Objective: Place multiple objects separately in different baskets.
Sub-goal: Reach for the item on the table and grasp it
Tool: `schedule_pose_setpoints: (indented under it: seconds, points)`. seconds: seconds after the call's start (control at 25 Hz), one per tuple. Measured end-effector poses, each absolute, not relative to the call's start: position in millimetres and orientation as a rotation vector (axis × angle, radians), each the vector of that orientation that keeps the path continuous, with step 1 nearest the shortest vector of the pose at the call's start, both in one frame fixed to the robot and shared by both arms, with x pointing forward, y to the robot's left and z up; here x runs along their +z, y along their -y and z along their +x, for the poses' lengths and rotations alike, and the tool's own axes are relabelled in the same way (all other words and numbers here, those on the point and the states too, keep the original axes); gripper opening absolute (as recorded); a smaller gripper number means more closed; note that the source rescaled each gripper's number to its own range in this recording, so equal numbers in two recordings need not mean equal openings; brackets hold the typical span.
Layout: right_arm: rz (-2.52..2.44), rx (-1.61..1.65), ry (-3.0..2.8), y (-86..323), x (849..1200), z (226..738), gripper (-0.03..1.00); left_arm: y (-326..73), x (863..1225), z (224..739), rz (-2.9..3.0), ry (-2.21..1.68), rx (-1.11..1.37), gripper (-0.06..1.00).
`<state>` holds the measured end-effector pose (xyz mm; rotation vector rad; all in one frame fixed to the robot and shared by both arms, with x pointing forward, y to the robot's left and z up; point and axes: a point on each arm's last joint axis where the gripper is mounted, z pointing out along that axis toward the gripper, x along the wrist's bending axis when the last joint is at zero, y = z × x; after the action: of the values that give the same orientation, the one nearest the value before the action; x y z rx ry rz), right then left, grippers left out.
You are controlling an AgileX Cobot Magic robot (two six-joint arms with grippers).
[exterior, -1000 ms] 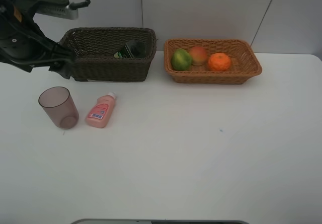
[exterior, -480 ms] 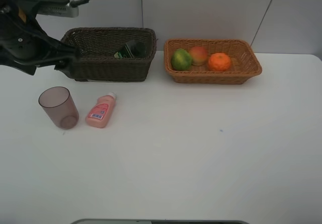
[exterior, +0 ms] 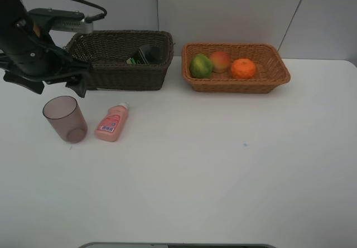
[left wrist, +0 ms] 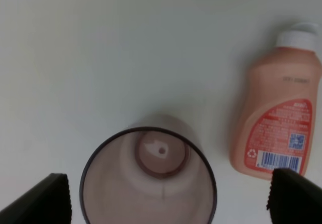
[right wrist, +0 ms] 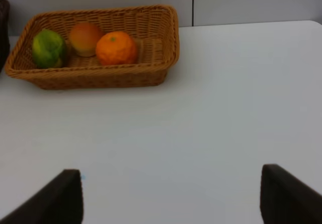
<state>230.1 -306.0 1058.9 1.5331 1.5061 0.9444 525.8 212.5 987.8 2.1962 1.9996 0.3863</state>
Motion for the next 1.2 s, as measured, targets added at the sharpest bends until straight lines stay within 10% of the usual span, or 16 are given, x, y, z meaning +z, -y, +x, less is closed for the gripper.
schedule_pose_setpoints:
  seconds: [1.2]
  points:
    - [1.533, 0.944, -1.506, 306.0, 1058.9, 230.1, 0.64, -176.3, 932.9, 533.9, 2.404, -1.953, 0.279, 1.0]
